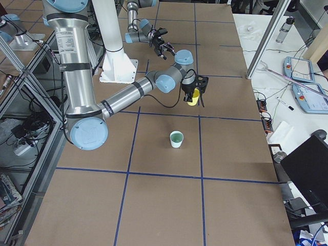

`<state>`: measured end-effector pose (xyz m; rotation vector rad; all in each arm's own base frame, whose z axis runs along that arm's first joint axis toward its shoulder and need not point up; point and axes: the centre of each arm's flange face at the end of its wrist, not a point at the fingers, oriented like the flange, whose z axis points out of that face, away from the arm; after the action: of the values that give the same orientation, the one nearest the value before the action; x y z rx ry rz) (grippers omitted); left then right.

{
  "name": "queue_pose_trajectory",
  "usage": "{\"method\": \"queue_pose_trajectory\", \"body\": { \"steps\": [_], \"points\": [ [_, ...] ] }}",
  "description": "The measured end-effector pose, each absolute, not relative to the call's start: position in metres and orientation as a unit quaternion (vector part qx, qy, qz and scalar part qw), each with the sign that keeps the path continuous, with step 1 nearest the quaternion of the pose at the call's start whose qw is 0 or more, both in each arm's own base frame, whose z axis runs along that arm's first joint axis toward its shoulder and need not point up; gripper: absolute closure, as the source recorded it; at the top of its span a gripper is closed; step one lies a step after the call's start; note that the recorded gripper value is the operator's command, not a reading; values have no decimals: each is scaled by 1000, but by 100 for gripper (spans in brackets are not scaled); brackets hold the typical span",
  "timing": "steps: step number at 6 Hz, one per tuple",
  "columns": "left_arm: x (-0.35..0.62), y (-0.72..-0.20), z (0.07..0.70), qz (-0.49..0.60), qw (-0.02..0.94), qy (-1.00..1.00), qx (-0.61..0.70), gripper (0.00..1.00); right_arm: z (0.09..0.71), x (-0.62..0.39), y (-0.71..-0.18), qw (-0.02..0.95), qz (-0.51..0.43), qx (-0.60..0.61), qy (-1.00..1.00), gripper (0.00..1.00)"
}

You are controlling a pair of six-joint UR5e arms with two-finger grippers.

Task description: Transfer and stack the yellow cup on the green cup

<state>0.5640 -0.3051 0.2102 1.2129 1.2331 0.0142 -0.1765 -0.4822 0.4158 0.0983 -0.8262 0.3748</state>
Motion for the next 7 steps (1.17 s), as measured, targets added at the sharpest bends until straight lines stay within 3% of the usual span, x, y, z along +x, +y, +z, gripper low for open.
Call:
{"method": "queue_pose_trajectory", "body": {
  "steps": [3, 5, 7],
  "points": [
    [543, -382, 247, -32, 728, 521, 443, 0, 490, -99, -457, 923, 148, 53, -352, 100],
    [503, -451, 275, -53, 785, 526, 324, 0, 509, -94, -449, 923, 142, 28, -357, 100],
    [475, -488, 297, -62, 826, 496, 258, 0, 522, -97, -449, 923, 141, 12, -358, 98]
  ]
}}
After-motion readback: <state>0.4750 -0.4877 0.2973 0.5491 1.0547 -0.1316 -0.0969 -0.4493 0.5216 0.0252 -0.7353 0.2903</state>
